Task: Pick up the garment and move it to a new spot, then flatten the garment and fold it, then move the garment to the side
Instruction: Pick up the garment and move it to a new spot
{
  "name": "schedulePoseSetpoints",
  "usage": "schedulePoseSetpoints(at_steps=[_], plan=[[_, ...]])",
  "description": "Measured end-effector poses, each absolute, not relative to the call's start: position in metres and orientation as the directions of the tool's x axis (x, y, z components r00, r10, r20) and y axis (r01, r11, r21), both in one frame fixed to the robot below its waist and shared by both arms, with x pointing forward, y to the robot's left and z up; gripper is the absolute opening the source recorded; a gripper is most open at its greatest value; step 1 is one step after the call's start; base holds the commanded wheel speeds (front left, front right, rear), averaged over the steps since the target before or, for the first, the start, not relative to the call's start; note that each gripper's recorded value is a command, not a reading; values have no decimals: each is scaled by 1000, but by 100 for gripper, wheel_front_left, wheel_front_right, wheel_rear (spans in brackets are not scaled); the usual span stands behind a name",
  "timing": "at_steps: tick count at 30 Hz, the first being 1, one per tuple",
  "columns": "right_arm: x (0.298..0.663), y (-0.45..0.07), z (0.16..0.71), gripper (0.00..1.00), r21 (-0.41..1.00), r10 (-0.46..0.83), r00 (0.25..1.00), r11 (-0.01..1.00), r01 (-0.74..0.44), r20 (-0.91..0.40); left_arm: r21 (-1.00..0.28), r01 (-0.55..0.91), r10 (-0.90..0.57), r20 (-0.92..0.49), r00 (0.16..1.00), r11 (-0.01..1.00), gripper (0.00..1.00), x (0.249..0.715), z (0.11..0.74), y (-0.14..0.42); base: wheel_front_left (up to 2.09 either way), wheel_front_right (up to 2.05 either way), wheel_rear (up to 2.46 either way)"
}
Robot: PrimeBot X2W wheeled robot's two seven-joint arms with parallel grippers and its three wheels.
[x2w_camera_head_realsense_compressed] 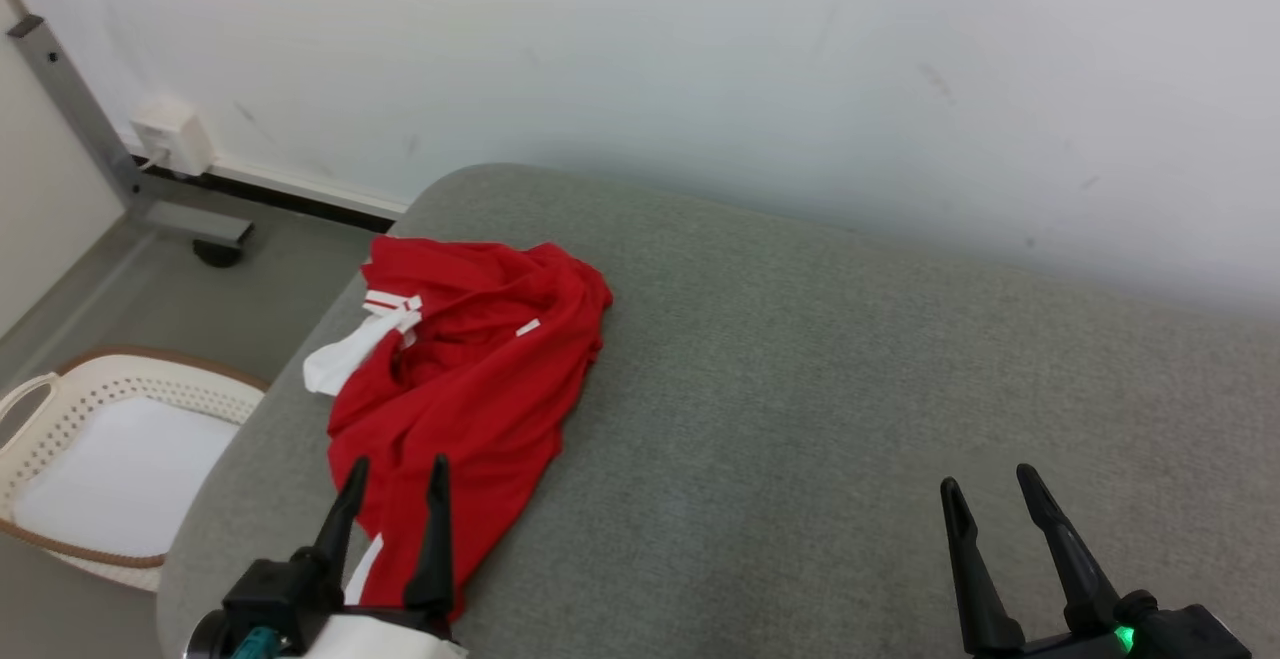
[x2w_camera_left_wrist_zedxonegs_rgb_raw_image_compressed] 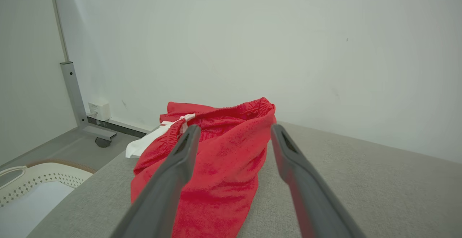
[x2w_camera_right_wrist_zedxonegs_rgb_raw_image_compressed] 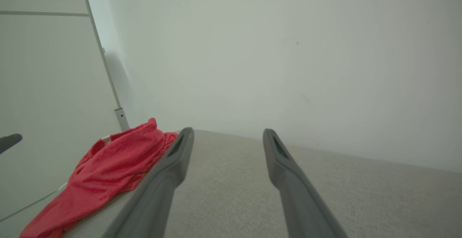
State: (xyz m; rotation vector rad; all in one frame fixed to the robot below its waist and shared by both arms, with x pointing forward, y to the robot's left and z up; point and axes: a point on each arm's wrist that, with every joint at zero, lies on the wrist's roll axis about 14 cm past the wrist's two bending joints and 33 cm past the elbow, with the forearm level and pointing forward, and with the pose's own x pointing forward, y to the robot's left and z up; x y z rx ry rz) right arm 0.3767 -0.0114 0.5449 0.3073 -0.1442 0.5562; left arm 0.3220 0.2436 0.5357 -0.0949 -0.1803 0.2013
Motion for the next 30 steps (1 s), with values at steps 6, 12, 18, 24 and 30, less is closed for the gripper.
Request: schedulePoseSetpoints(at_steps=[6, 12, 18, 24, 30], plan=[[376, 13, 545, 100, 246, 557, 802, 764, -597, 216, -124, -268, 286, 160, 945, 955, 100, 302, 533, 265, 0, 0, 0], [375, 24, 544, 100, 249, 582, 785, 744, -619, 213, -125, -300, 317, 153, 936, 946, 100, 293, 530, 274, 0, 0, 0], [377, 25, 546, 100, 251, 580, 784, 743, -621, 221, -126, -307, 324, 153, 934, 944, 100, 295, 531, 278, 0, 0, 0], [378, 20, 543, 100, 257, 570, 793, 751, -609, 213, -118, -289, 307, 176, 935, 950, 100, 308, 540, 284, 0, 0, 0], [383, 16, 545, 100, 252, 557, 801, 760, -599, 222, -93, -266, 277, 137, 951, 960, 100, 332, 539, 301, 0, 0, 0]])
